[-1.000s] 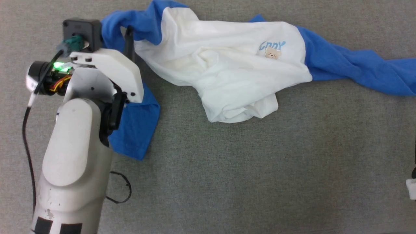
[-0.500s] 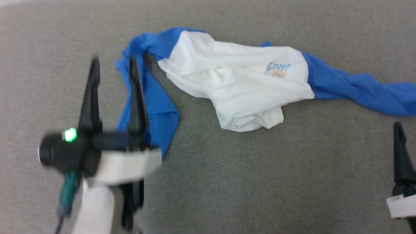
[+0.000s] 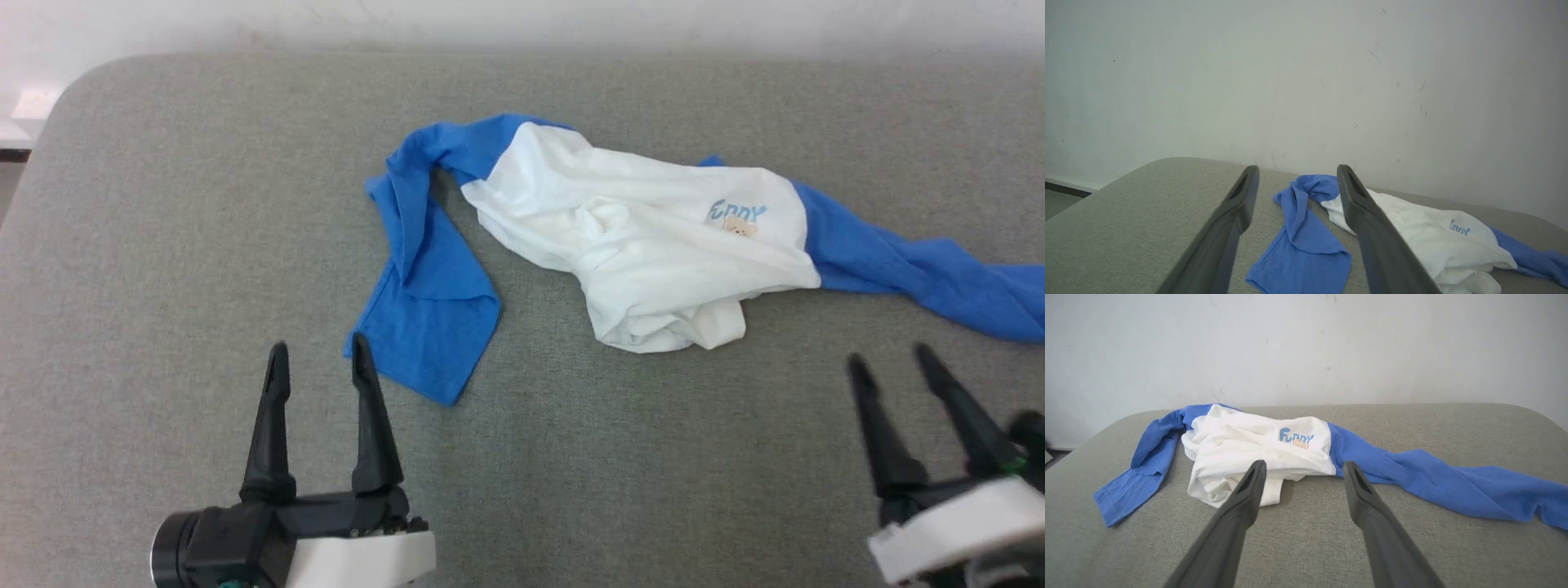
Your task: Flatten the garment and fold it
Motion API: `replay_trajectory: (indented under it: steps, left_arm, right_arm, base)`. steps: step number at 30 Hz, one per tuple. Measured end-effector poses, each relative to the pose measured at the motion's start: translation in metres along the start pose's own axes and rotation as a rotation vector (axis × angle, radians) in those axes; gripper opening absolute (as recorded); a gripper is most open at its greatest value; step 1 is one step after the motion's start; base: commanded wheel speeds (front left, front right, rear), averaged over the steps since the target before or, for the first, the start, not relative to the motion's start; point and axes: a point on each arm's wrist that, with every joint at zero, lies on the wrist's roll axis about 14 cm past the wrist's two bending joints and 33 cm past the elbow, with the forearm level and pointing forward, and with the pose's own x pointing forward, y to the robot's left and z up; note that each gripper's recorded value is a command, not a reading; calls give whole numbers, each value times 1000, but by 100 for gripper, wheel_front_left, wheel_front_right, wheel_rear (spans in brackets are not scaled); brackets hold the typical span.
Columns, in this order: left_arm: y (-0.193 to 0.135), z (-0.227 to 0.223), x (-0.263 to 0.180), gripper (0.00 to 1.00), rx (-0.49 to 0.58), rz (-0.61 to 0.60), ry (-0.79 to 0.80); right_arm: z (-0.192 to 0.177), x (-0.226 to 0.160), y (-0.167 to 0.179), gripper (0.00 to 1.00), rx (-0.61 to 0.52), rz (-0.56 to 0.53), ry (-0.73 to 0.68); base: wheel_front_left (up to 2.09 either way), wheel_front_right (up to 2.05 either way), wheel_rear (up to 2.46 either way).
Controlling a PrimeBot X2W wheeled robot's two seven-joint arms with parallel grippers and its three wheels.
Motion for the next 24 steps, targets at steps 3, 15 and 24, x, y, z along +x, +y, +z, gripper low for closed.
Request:
replay_trajectory:
  steps: [3, 15, 24]
  left_arm:
    - [-3, 2, 8, 100, 3, -6, -18]
    - [-4, -4, 14, 100, 10, -3, -8]
    - [10, -6, 12, 100, 15, 68, 7]
  right_arm:
    - [-17, 18, 21, 100, -23, 99, 104]
    - [-91, 89, 66, 100, -315, 367, 474]
    - [-136, 106, 85, 0, -414, 454, 638]
  base:
    - [0, 0, 0]
    - [0, 0, 0]
    - [0, 0, 0]
